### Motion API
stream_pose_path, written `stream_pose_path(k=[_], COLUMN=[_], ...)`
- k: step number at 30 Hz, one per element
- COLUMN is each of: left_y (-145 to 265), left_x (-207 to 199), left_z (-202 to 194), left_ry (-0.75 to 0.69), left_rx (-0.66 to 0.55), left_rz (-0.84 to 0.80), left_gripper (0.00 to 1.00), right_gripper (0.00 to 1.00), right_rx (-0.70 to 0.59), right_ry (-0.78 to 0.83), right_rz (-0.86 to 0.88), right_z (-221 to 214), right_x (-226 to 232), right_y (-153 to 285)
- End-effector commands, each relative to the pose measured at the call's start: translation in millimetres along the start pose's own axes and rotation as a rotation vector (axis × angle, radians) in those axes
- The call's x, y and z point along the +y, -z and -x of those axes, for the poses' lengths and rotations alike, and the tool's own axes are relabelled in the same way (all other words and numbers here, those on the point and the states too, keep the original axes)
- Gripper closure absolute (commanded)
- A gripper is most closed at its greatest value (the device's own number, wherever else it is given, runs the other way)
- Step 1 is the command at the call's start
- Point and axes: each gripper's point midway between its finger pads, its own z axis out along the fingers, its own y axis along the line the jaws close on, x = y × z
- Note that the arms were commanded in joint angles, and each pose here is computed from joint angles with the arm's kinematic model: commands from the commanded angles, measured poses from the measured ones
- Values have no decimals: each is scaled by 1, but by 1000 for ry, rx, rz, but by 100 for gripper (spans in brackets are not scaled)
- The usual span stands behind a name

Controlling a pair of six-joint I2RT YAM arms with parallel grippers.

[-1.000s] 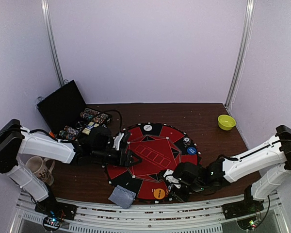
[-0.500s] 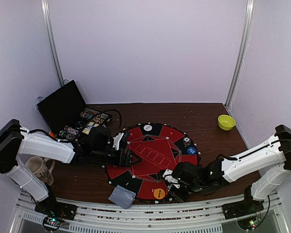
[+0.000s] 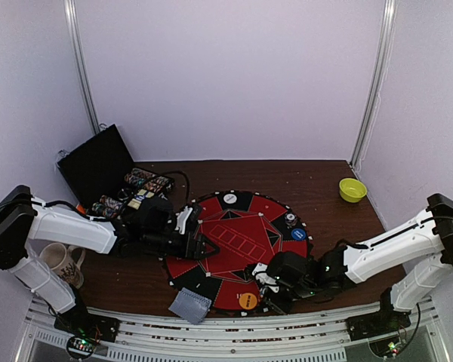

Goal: Distribute texas hold em gaming equipment
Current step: Place the poker chips pile in the big blind area.

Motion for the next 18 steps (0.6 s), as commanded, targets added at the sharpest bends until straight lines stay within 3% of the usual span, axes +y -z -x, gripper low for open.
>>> stream_pose_path(k=[1,12,18], left_y=[6,13,14], left_x=[-6,-4,-5], left_z=[14,19,19], left_ry=[-32,-42,-46], left_rx=[-47,-62,-60], left_rz=[-10,11,12], left_gripper=[30,30,29], right_gripper=[56,50,31], right_rx=[10,25,25], right_ry=[0,-3,7], right_rz=[-39,-58,-44], right_z=[3,2,5], right_x=[-4,-7,-4], right_y=[-1,-4,-2])
